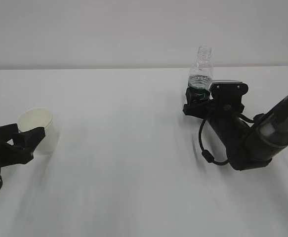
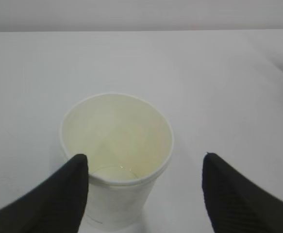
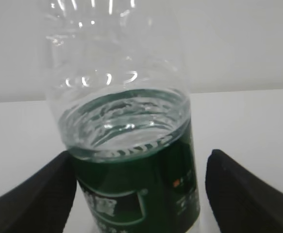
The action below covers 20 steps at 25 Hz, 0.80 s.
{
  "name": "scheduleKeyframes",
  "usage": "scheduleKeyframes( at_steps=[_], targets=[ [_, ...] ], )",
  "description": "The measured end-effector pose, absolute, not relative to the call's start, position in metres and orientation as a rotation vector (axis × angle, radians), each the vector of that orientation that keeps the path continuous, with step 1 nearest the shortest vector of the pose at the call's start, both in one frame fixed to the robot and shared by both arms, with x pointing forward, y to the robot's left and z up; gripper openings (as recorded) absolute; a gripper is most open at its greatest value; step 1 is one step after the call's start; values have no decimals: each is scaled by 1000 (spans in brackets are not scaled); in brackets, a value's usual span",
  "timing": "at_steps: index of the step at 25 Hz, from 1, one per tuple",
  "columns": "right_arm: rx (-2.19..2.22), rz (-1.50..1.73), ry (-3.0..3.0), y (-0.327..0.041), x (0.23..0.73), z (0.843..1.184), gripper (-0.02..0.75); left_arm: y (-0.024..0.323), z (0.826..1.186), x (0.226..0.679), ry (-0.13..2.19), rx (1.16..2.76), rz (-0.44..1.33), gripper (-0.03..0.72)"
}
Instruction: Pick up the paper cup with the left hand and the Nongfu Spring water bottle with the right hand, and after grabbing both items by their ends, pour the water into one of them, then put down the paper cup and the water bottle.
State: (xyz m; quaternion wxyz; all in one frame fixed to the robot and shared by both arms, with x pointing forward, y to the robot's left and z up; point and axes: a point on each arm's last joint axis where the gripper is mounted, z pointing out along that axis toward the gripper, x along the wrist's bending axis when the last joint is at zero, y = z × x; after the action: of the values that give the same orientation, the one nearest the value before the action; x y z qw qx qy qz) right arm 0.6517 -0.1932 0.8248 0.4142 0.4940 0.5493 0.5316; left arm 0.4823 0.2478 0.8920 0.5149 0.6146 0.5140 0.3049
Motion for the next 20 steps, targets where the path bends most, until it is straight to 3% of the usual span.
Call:
scheduleKeyframes(
  at_steps=[20],
  targets=[
    [1227,1342,1405,-192,650,824,594,248,892,482,1235,1477,733,524]
  ],
)
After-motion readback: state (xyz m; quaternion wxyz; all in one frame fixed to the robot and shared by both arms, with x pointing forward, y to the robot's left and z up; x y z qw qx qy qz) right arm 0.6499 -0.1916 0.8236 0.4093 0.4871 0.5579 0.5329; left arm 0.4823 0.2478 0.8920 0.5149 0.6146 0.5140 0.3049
